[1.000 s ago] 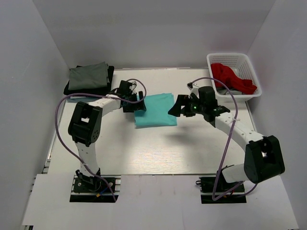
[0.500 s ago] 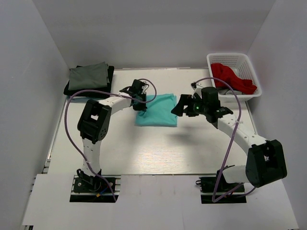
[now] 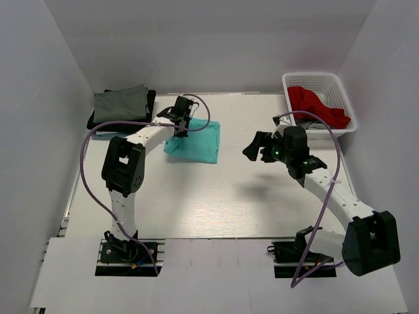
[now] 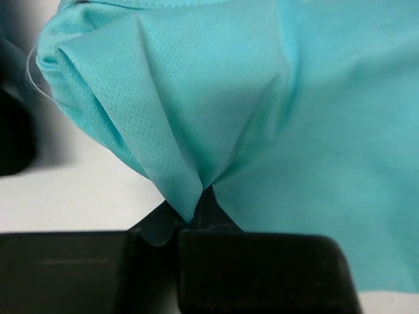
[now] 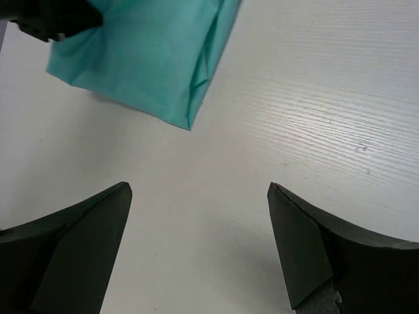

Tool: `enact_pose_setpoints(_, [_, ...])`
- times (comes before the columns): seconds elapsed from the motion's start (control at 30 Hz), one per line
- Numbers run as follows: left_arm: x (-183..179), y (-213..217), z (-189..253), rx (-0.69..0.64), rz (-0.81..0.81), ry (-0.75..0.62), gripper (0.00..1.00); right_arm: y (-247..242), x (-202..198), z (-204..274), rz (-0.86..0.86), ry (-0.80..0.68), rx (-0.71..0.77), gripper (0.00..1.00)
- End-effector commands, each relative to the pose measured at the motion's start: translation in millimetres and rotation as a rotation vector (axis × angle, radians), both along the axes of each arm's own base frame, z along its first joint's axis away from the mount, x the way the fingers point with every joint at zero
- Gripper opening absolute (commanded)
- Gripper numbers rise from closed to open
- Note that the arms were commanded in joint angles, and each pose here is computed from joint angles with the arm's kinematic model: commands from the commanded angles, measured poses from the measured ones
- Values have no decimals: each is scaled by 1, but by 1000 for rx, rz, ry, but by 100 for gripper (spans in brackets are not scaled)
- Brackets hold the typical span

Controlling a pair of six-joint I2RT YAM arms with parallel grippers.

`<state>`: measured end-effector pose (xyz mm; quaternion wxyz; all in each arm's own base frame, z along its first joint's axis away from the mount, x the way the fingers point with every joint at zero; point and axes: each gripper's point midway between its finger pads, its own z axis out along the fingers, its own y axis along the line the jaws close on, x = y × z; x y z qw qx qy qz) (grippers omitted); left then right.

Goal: Fold and stack the t-shirts
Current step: Put the neatly folded tshirt into the corner of the board with the left arm

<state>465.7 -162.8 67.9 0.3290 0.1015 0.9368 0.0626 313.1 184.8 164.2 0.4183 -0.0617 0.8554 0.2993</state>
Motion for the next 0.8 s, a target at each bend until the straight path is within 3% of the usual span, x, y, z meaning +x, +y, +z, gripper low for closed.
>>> enact_pose_setpoints(0.0, [29,15,98,77,-23,-236,0,-16,17,19,-96,-119,-8,90])
enact_pose_setpoints(0.33, [66,45,180,130,-28,-358,0,-31,26,-6,-183,-52,-34,90])
enact_pose_setpoints(0.77, [94,130,225,246,69,-396,0,-18,49,-12,-136,12,9,90])
